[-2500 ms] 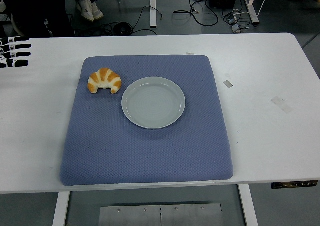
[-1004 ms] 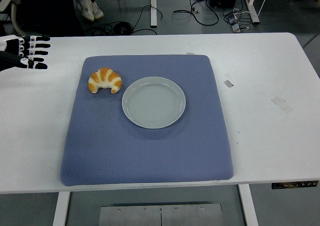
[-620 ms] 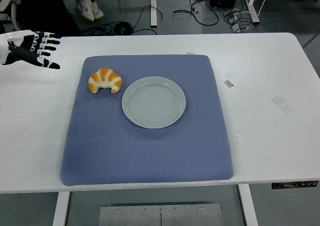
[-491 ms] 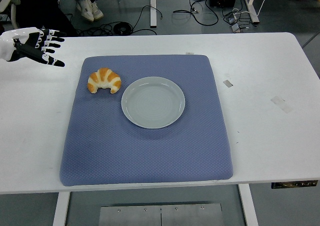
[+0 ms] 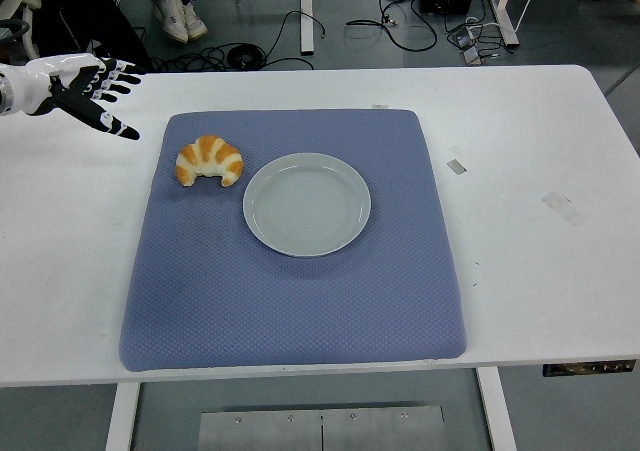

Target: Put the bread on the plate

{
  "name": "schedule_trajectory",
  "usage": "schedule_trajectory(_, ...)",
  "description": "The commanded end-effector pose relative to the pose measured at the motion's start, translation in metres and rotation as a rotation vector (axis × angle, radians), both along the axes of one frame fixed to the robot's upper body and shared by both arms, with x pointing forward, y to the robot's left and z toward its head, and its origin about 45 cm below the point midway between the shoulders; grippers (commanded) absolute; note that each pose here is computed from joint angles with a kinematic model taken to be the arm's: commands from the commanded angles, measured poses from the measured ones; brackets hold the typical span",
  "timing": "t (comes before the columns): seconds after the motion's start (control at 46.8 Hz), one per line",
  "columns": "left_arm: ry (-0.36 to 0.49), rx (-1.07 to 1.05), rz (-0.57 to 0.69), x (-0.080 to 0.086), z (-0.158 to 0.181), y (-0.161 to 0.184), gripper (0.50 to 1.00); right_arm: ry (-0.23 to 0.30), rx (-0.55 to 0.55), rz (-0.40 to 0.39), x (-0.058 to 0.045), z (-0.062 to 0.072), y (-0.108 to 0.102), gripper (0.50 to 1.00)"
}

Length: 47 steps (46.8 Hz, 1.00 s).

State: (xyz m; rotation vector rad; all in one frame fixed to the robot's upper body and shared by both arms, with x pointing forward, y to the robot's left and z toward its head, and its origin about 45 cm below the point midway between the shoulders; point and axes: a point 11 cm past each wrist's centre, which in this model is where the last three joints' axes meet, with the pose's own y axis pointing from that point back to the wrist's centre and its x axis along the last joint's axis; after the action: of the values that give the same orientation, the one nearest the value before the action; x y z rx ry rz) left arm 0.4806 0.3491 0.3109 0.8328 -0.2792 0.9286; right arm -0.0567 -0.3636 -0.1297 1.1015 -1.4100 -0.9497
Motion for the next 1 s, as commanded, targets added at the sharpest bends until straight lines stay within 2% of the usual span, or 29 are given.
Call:
schedule_trajectory(0.0, 0.001, 0.026, -0.014, 0.000, -0.001, -0.002, 0.986, 0.000, 0.000, 0.001, 0.000, 0.000, 0.000, 1.000)
schedule_trajectory(0.235, -0.023, 0.103, -0.082, 0.005, 0.003, -0.020, 0.986, 0.000, 0.000, -0.001, 0.000, 0.000, 0.000, 1.000)
schedule_trajectory(0.363, -0.064, 0.131, -0.097, 0.011, 0.008, -0.032, 0.986, 0.000, 0.000, -0.001, 0.000, 0.000, 0.000, 1.000)
schedule_trajectory(0.684, -0.109, 0.235, -0.176, 0.016, -0.004, -0.064, 0.986, 0.000, 0.000, 0.001, 0.000, 0.000, 0.000, 1.000)
schedule_trajectory(0.983, -0.142, 0.317, -0.193, 0.017, -0.018, -0.070, 0.986, 0.000, 0.000, -0.001, 0.000, 0.000, 0.000, 1.000)
